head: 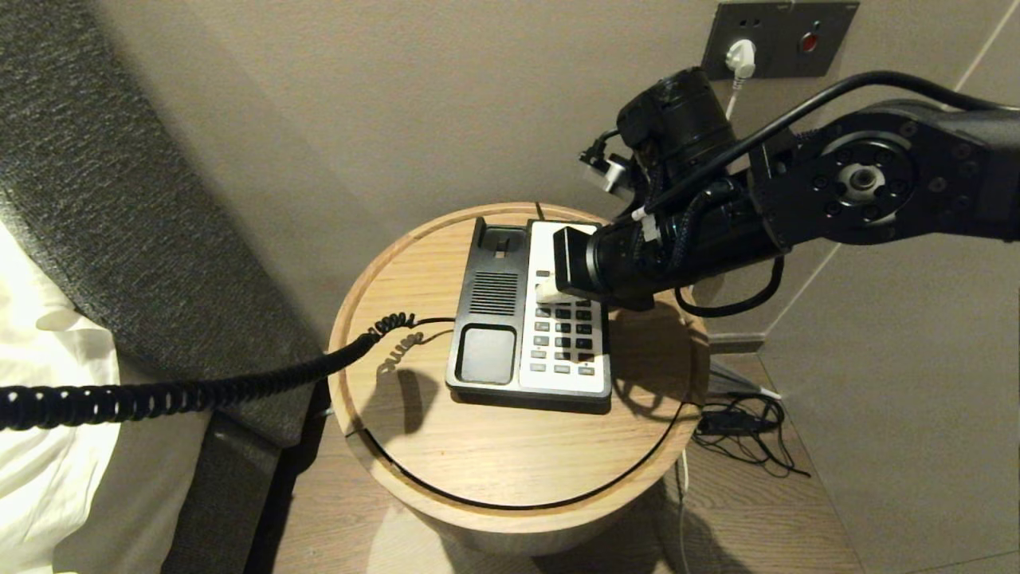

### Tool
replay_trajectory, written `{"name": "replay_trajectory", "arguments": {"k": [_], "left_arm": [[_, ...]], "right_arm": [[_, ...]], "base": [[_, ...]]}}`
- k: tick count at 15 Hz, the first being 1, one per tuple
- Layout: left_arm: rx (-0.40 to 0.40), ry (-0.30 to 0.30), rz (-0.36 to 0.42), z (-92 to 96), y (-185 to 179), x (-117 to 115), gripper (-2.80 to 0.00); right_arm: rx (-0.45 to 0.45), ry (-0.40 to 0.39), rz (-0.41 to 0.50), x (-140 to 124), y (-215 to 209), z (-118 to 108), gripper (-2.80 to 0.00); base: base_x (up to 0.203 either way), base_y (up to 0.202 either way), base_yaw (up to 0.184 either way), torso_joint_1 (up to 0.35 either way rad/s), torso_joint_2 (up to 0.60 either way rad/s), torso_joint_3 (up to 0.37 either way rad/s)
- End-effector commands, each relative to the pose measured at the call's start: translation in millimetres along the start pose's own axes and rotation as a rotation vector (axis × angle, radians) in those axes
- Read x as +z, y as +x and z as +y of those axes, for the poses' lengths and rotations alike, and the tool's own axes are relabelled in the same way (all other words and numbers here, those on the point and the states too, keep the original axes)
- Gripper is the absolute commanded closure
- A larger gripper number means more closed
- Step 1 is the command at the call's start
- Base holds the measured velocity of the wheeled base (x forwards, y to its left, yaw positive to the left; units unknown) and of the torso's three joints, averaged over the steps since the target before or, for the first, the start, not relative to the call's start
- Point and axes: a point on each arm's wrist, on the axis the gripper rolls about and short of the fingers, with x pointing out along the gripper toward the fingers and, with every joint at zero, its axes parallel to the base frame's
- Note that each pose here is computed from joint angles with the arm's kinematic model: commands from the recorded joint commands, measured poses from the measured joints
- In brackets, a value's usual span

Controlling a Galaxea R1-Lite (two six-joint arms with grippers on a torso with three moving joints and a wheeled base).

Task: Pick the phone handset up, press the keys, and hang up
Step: Dial the number

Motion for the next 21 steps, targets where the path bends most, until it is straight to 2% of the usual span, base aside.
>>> {"name": "replay_trajectory", "arguments": {"k": [1,4,10,21], "left_arm": [[0.004,-0.006,0.005,0.8,-0.8,-1.0,0.00],[0.005,-0.007,0.008,1.5,-0.4,-1.6,0.00],[0.007,-0.007,0.008,2.0,-1.0,-2.0,0.00],[0.008,-0.007,0.009,2.3,-0.5,-2.2,0.00]], "right_arm": [[0.035,-0.008,-0.047,5.5,-22.8,9.8,0.00],[0.058,-0.017,-0.057,4.2,-39.0,19.6,0.00],[-0.016,-0.004,0.015,-6.4,-25.4,9.1,0.00],[-0.063,0.012,0.012,-1.8,-17.7,-4.3,0.00]], "base": [[0.000,0.000,0.000,0.000,0.00,0.000],[0.000,0.000,0.000,0.000,0.00,0.000],[0.000,0.000,0.000,0.000,0.00,0.000],[0.000,0.000,0.000,0.000,0.00,0.000]]}}
